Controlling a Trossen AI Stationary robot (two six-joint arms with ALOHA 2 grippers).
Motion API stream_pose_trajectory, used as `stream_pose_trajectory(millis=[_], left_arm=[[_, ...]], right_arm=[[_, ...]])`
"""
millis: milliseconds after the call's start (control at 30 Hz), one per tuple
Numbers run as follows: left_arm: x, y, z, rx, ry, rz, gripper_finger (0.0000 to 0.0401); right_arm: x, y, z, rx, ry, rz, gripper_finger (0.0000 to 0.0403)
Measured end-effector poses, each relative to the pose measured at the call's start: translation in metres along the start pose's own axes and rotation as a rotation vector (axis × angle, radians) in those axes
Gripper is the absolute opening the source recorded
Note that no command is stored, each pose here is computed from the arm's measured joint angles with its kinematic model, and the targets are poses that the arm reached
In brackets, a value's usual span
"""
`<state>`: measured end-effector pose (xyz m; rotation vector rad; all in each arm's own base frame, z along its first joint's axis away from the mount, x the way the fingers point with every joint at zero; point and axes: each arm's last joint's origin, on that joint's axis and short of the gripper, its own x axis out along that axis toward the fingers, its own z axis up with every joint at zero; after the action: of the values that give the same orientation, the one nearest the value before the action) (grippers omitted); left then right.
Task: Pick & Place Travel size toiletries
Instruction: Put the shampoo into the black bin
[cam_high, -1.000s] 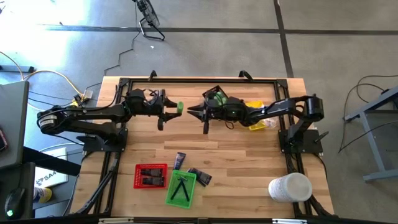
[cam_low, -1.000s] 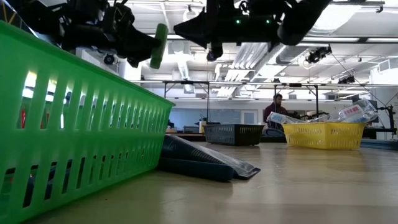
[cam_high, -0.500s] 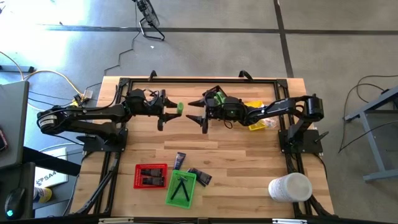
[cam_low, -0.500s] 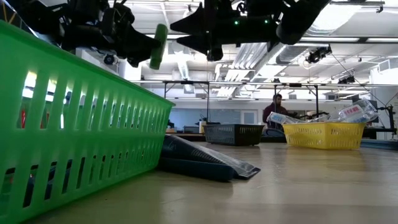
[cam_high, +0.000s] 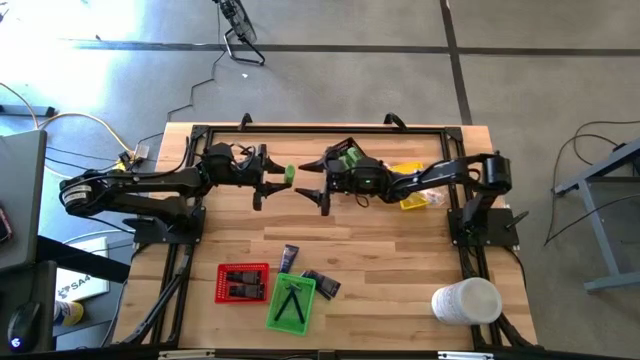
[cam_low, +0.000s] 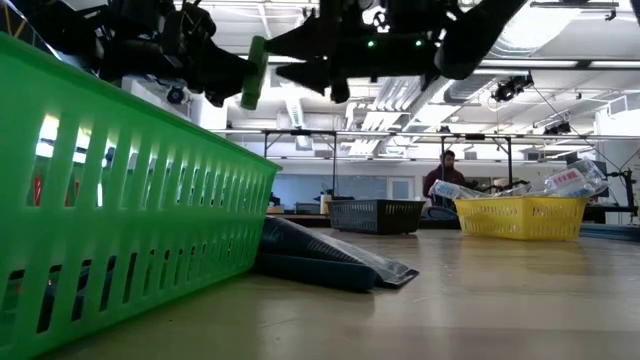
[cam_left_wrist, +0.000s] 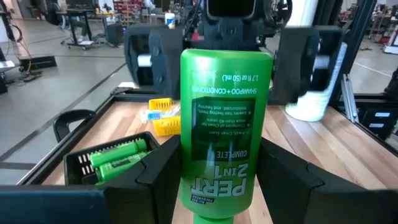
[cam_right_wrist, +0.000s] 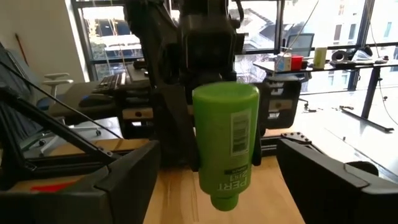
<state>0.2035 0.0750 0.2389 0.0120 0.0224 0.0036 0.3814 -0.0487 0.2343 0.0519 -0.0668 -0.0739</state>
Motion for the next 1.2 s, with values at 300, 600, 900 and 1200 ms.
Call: stream_pose_trajectory(millis=[300, 600, 900, 1200], left_arm=[[0.000, 0.000, 0.000, -0.005, 0.003, -0.015, 0.0180], [0.000, -0.001, 0.001, 0.000, -0.006, -0.035, 0.0180], [0.000, -0.001, 0.002, 0.006, -0.016, -0.038, 0.0180], [0.000, -0.001, 0.002, 0.007, -0.015, -0.038, 0.0179]], right_arm=[[0.023, -0.003, 0.009, -0.037, -0.025, 0.000, 0.0314], [0.038, -0.007, 0.002, -0.026, 0.019, 0.058, 0.0314], [0.044, -0.006, 0.000, -0.035, 0.006, 0.063, 0.0304], [0.044, -0.006, 0.000, -0.036, 0.003, 0.064, 0.0273]])
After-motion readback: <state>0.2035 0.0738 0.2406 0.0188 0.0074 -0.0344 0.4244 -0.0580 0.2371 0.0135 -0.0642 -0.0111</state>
